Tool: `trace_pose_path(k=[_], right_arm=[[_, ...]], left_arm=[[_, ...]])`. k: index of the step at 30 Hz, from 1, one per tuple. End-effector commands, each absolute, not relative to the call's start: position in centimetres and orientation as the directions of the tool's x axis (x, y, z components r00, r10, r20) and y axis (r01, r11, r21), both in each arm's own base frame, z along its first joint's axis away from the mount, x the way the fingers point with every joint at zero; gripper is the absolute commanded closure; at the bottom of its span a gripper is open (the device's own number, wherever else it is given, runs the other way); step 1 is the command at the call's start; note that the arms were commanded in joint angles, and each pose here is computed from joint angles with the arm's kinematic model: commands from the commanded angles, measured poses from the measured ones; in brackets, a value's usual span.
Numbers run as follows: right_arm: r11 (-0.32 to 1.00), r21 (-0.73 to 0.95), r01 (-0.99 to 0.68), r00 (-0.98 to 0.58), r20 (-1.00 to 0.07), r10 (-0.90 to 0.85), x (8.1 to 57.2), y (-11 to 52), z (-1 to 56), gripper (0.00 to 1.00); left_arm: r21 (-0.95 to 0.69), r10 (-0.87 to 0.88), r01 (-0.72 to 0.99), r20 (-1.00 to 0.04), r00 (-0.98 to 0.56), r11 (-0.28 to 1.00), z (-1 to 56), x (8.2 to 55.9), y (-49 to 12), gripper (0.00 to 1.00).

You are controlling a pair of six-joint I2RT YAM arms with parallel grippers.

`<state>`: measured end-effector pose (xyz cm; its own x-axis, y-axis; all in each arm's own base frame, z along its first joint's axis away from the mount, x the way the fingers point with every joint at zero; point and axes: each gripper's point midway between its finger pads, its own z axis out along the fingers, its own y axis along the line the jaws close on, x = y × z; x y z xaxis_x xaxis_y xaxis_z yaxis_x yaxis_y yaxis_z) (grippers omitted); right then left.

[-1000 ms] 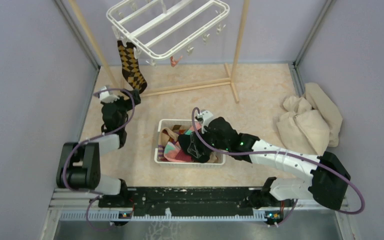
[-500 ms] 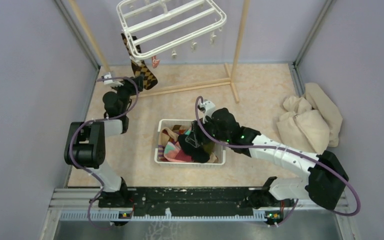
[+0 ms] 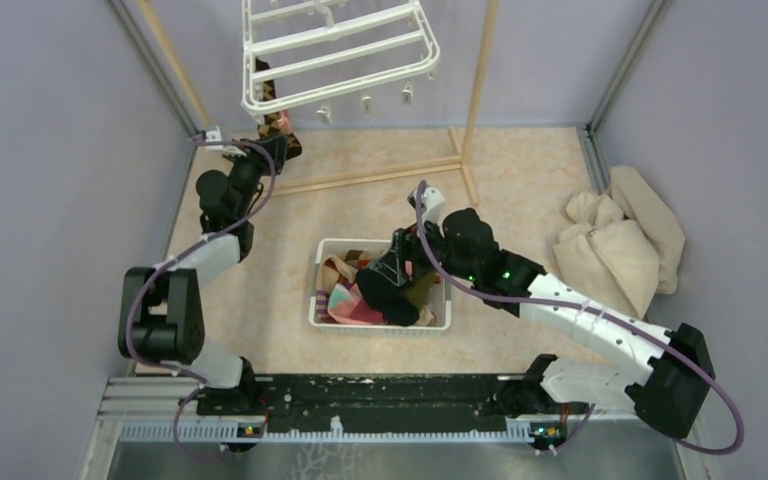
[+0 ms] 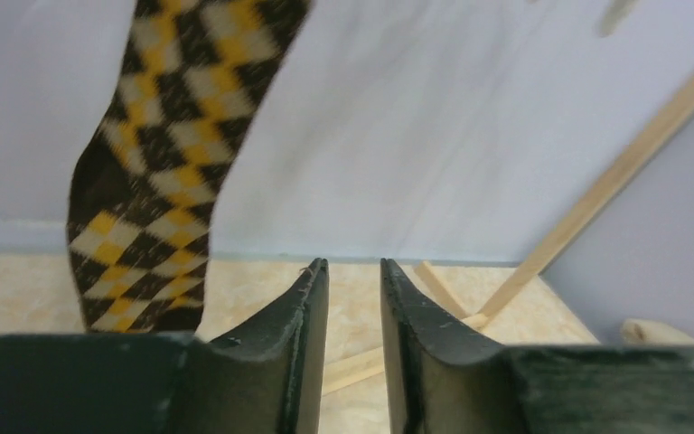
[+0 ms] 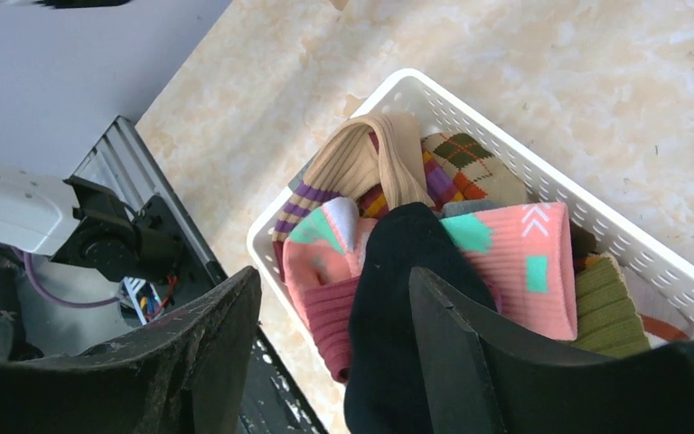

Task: Remove the socks clipped to the hanger
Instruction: Adjust the hanger on the clothesline.

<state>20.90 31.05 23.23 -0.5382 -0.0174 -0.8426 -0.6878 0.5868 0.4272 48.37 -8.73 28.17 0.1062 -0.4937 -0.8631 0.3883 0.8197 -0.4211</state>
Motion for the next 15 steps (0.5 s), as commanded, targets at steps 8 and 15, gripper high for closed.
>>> trace_pose_path(k=[8,15], right_arm=[[0.526,0.49,-0.695,-0.55,-0.833,0.05,19.3,30.7,24.5,0.39],[0.515,0.509,-0.69,-0.555,-0.828,0.076,18.4,29.7,24.8,0.39]], left_arm=[[-0.283,-0.409,0.427,-0.881,0.239,0.859,36.2,39.9,-9.3,0.25],[-0.215,-0.372,0.452,-0.88,0.294,0.866,38.1,41.3,-9.7,0.24]])
